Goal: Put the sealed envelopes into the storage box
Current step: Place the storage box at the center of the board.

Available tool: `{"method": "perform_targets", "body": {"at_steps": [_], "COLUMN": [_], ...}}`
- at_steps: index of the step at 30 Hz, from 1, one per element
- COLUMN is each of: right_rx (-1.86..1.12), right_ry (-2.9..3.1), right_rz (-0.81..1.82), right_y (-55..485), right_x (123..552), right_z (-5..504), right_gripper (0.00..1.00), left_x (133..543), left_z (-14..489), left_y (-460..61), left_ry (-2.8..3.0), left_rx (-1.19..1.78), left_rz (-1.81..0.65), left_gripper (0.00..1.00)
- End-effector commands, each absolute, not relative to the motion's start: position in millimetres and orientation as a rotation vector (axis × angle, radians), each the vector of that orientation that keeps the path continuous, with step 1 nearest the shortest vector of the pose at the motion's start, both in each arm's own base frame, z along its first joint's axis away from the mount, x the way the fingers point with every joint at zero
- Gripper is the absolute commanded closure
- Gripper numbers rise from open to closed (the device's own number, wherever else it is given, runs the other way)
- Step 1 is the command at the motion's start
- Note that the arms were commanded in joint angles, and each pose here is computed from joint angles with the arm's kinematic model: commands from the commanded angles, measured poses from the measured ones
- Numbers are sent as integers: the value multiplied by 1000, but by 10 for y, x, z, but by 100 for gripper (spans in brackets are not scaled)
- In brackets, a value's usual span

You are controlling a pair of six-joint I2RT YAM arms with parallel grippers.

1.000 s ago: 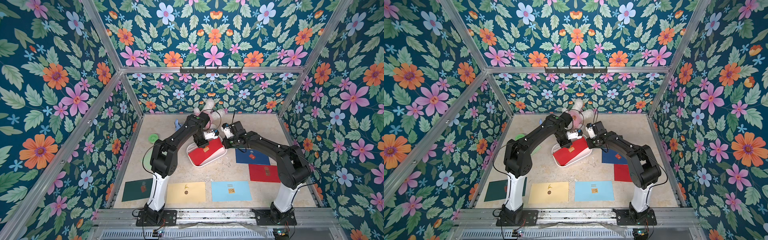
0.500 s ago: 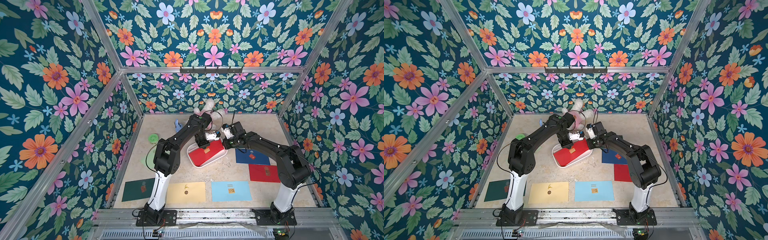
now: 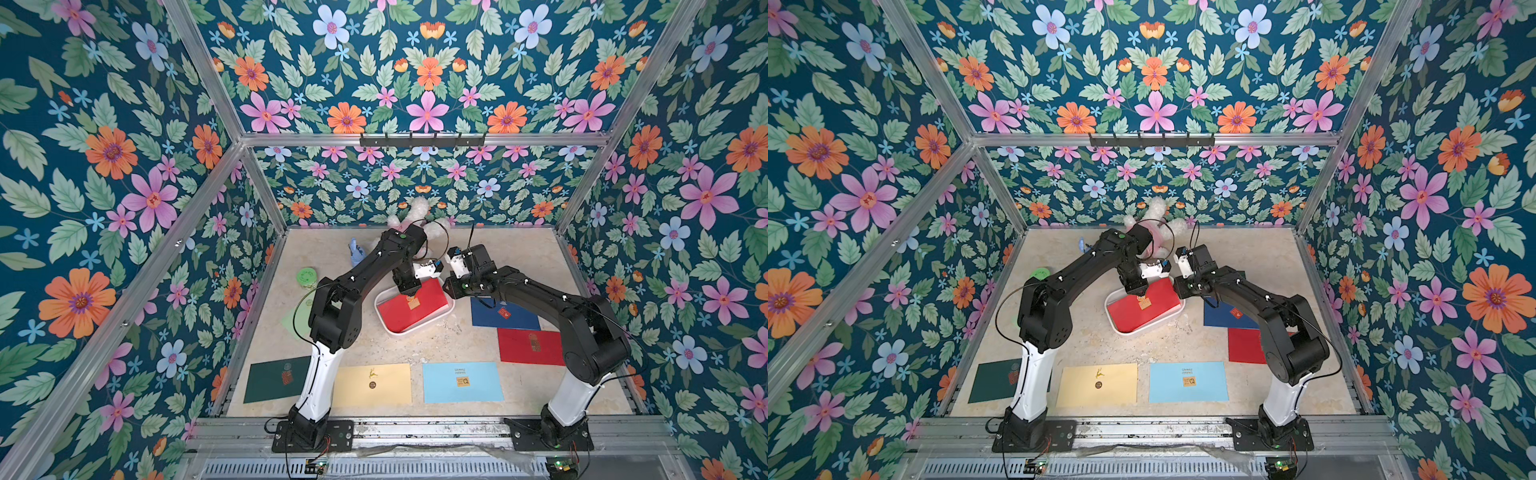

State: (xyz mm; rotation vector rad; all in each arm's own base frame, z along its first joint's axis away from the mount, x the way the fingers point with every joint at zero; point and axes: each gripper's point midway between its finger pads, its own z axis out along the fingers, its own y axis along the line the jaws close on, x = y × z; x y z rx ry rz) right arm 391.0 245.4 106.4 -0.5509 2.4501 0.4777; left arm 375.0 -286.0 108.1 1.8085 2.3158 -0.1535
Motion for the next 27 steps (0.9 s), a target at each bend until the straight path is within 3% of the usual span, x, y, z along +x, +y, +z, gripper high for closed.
{"method": "perform_targets", "body": {"at_steps": [1, 8, 13, 18, 27], "right_rx": [-515, -488, -451, -416, -337], "right_ry": [2423, 2443, 2474, 2475, 2509], "right_rz": [469, 481, 519, 536, 484], "right_y": [2399, 2362, 2395, 2446, 2433], "right_x": [3949, 3901, 3885, 3948, 4051], "right_z": [1158, 1151, 1064, 1022, 861], "right_gripper": [57, 56, 54, 54, 57], "left_x": [3913, 4289, 4489, 4387, 4005], "left_z": [1192, 1489, 1939, 2082, 1849], "left_y": [-2913, -2943, -2771, -2381, -1753], "left_ry": [2277, 2258, 2276, 2343, 2478], "left_rx": [1721, 1419, 992, 683, 375], "left_rz": [-113, -68, -95, -55, -31], "left_gripper": [64, 61, 57, 54, 55]}}
